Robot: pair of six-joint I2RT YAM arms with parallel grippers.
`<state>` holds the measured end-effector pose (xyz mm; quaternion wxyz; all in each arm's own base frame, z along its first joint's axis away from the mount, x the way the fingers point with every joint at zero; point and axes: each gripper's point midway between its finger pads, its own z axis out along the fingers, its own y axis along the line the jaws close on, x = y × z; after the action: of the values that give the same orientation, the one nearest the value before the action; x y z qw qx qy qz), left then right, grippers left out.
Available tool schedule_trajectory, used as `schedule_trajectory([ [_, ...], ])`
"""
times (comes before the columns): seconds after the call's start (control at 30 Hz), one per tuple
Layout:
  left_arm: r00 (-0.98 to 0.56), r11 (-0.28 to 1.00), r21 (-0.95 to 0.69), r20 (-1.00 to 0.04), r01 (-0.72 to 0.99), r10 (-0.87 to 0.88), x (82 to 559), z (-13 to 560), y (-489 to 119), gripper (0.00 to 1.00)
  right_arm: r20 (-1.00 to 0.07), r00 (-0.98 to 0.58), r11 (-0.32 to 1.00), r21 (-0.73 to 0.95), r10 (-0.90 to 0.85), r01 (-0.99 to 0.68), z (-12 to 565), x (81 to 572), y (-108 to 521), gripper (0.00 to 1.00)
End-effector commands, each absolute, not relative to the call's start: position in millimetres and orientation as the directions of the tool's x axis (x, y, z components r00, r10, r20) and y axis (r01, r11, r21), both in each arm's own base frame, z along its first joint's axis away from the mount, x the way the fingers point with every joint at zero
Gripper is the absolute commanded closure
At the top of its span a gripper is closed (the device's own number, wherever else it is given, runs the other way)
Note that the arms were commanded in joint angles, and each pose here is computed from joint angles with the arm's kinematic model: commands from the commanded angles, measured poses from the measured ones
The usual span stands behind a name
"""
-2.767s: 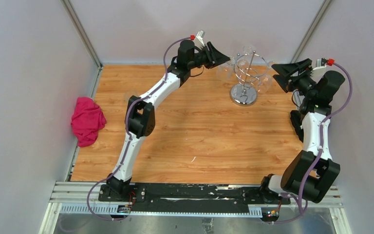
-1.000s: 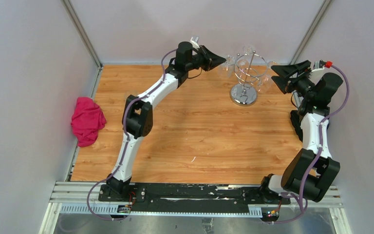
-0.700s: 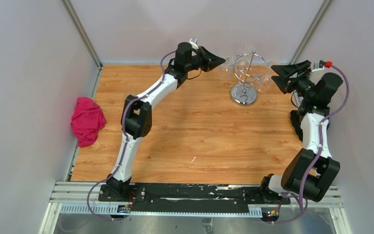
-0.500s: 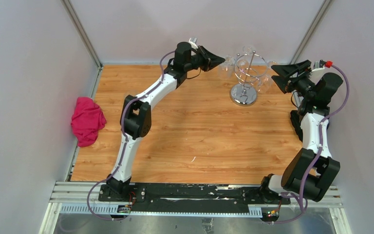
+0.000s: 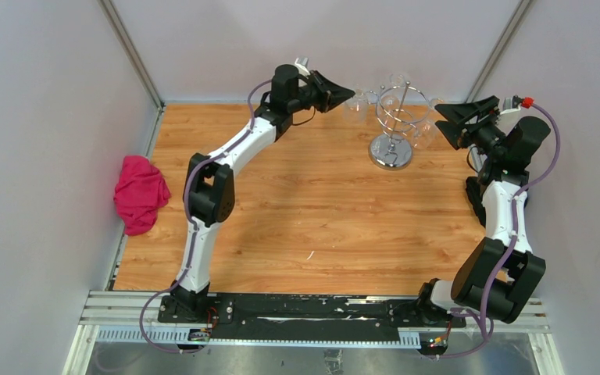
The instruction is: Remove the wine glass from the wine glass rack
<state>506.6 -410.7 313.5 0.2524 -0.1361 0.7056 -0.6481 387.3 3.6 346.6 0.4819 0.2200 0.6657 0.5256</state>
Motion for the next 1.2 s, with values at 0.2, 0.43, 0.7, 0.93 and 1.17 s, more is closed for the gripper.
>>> schedule_trajectory([
  [0.2, -0.766, 0.120, -0.955, -0.290, 0.272, -0.574, 484, 374, -366, 1.00, -0.413, -0.454, 0.346, 0.910, 0.789, -0.227, 344, 384, 6, 0.20],
  [0.43, -0.721, 0.133, -0.941, -0.325, 0.311, -0.613, 464, 385, -335, 1.00, -0.414, -0.457, 0.346, 0.910, 0.787, -0.229, 343, 384, 9, 0.20],
  [0.7, -0.732, -0.119, -0.891, -0.277, 0.438, -0.623, 417, 420, -308, 1.00, -0.423, -0.487, 0.342, 0.906, 0.764, -0.251, 344, 383, 25, 0.20],
  [0.93, -0.802, -0.326, -0.803, -0.284, 0.498, -0.526, 366, 438, -298, 1.00, -0.441, -0.519, 0.338, 0.897, 0.733, -0.285, 349, 378, 44, 0.20],
  [1.17, -0.826, -0.489, -0.686, -0.320, 0.539, -0.463, 321, 455, -281, 1.00, -0.483, -0.548, 0.343, 0.875, 0.683, -0.343, 358, 370, 71, 0.20],
])
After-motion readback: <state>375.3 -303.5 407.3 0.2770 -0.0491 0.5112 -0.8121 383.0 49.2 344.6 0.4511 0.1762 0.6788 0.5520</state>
